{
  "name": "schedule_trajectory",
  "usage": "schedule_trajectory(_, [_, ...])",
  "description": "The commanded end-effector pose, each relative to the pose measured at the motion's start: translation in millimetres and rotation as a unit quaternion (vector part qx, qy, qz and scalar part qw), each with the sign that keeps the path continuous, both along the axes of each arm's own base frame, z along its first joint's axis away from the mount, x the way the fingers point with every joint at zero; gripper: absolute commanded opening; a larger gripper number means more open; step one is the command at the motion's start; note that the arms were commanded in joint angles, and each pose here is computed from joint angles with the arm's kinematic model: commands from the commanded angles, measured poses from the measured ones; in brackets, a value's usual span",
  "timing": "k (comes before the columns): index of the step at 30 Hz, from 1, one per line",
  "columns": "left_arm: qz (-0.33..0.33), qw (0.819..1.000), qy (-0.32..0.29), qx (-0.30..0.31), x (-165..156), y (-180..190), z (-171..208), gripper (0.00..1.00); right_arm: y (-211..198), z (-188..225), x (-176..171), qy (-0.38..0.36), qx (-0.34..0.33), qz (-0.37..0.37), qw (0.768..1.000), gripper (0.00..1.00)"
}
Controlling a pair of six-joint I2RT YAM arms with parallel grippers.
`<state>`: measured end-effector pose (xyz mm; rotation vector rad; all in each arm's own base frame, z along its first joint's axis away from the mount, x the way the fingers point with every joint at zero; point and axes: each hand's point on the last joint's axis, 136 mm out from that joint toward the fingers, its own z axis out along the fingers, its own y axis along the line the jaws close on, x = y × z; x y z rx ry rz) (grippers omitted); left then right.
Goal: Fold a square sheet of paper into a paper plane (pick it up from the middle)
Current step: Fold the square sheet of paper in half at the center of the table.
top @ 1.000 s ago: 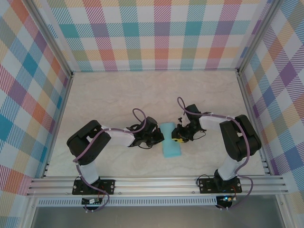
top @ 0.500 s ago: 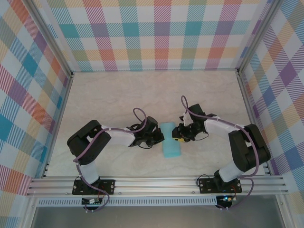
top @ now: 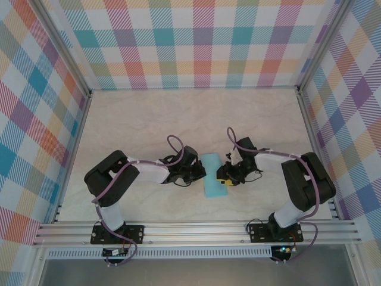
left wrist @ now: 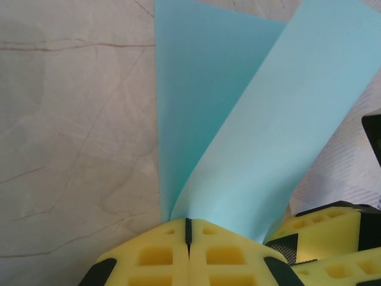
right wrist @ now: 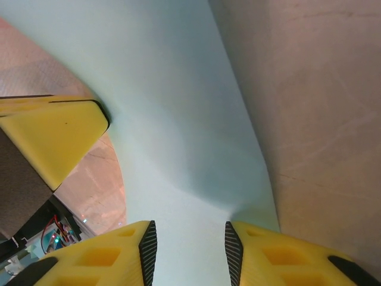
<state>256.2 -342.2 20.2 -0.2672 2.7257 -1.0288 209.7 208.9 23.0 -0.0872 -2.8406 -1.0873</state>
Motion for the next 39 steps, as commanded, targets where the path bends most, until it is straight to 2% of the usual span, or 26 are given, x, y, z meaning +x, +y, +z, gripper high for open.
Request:
schedule_trajectory(1, [-0.016, 0.998, 0.039, 0.054, -19.6, 14.4, -29.2, 0.00, -5.7, 3.1, -9.6, -0.016, -0.005, -0.007, 1.000, 0.42])
schedule_trajectory(4, [-0.019, 0.998, 0.040, 0.051, -20.3, 12.8, -29.5, 0.00, -4.0, 14.9, -14.2, -0.038, 0.021, -0.010, 0.999, 0.44])
schedule_trajectory(9, [-0.020, 0.998, 0.039, 0.050, -19.4, 11.8, -28.7, 0.00, 6.3, 19.1, -24.8, -0.034, 0.076, -0.001, 0.997, 0.45])
schedule_trajectory(17, [-0.021, 0.998, 0.039, 0.050, -20.3, 12.4, -28.6, 0.00, -13.7, -21.2, -36.9, 0.011, 0.000, -0.015, 1.000, 0.44])
schedule_trajectory(22, [-0.022, 0.998, 0.039, 0.051, -21.3, 13.4, -28.7, 0.00, -11.9, -3.7, -34.4, -0.009, 0.010, -0.014, 1.000, 0.42])
schedule_trajectory(28, [-0.023, 0.998, 0.039, 0.049, -21.3, 12.7, -28.3, 0.00, -3.0, 19.5, -39.8, -0.041, 0.069, -0.004, 0.997, 0.43])
schedule_trajectory(32, [-0.023, 0.998, 0.039, 0.049, -21.2, 12.7, -28.3, 0.00, -4.1, 13.6, -46.2, -0.027, 0.070, -0.007, 0.997, 0.45])
schedule_trajectory(39, [-0.025, 0.998, 0.040, 0.049, -22.7, 12.9, -29.2, 0.00, -15.7, -12.1, -57.2, 0.015, 0.026, -0.020, 0.999, 0.44])
